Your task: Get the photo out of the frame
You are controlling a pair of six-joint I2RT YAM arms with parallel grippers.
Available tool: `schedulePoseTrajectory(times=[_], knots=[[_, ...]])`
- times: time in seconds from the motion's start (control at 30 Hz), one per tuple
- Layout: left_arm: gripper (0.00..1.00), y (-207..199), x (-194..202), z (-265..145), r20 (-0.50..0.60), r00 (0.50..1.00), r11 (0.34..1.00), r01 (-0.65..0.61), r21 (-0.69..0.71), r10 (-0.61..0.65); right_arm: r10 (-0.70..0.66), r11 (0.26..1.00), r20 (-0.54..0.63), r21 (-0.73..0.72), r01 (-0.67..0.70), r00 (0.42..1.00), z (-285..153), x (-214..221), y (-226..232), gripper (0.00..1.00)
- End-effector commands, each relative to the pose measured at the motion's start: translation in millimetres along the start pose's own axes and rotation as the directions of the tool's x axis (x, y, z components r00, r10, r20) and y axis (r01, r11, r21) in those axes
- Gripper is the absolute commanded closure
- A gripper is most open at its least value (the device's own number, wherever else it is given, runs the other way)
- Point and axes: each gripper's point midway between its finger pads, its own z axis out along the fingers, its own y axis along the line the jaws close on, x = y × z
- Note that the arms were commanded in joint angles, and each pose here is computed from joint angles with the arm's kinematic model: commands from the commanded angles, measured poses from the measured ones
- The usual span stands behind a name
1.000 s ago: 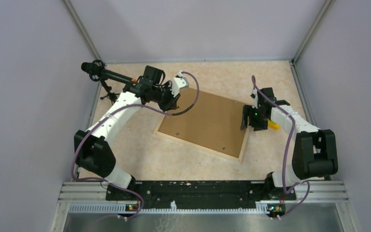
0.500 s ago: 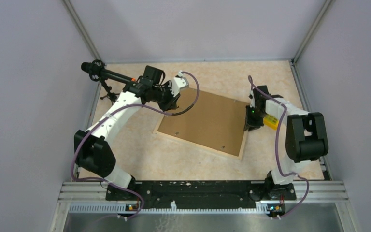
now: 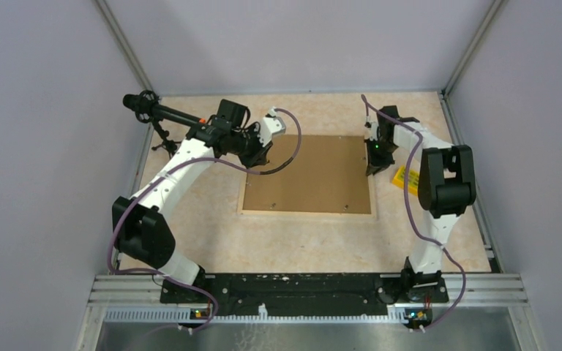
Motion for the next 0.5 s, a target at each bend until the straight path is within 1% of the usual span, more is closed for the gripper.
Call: schedulePoseTrajectory(times=[0.0,0.03,0.13,0.17,0.2,0.23,0.27,0.3,0.37,0.43,0.47], knots=[[1.00,0,-6,-13,0.028,0.999,0.999,-0.028,-0.019,0.029,-0.124,0.991,0.090,0.060,0.119,0.988,-10,-32,-15,0.89],[1.00,-1,-6,-13,0.027,0.999,0.999,-0.029,-0.016,0.030,-0.128,0.991,0.118,0.055,0.122,0.985,-19,-41,-13,0.81],[1.00,-3,-6,-15,0.030,0.999,0.999,-0.037,-0.012,0.038,-0.135,0.991,0.216,0.027,0.132,0.967,-57,-66,-1,0.49],[1.00,-2,-7,-15,0.031,0.999,0.999,-0.038,-0.013,0.039,-0.144,0.989,0.265,0.024,0.143,0.953,-77,-74,4,0.39],[1.00,-2,-8,-16,0.034,0.999,0.999,-0.040,-0.016,0.041,-0.155,0.988,0.312,0.026,0.154,0.937,-94,-81,7,0.26],[1.00,-1,-9,-16,0.037,0.998,0.999,-0.042,-0.018,0.042,-0.162,0.986,0.354,0.033,0.161,0.921,-109,-86,9,0.16],[1.00,-1,-10,-16,0.039,0.998,0.999,-0.042,-0.019,0.043,-0.174,0.984,0.401,0.044,0.170,0.899,-127,-90,11,0.10],[1.00,0,-12,-16,0.042,0.998,0.999,-0.041,-0.020,0.042,-0.188,0.982,0.443,0.054,0.183,0.877,-142,-93,13,0.06],[1.00,1,-14,-17,0.047,0.998,0.999,-0.041,-0.023,0.042,-0.230,0.972,0.532,0.088,0.216,0.815,-172,-95,17,0.02],[1.00,2,-15,-17,0.048,0.998,0.999,-0.038,-0.026,0.039,-0.280,0.959,0.614,0.147,0.242,0.737,-196,-94,16,0.01],[1.00,2,-15,-17,0.048,0.998,0.999,-0.037,-0.028,0.038,-0.292,0.956,0.639,0.177,0.234,0.712,-203,-90,13,0.01]])
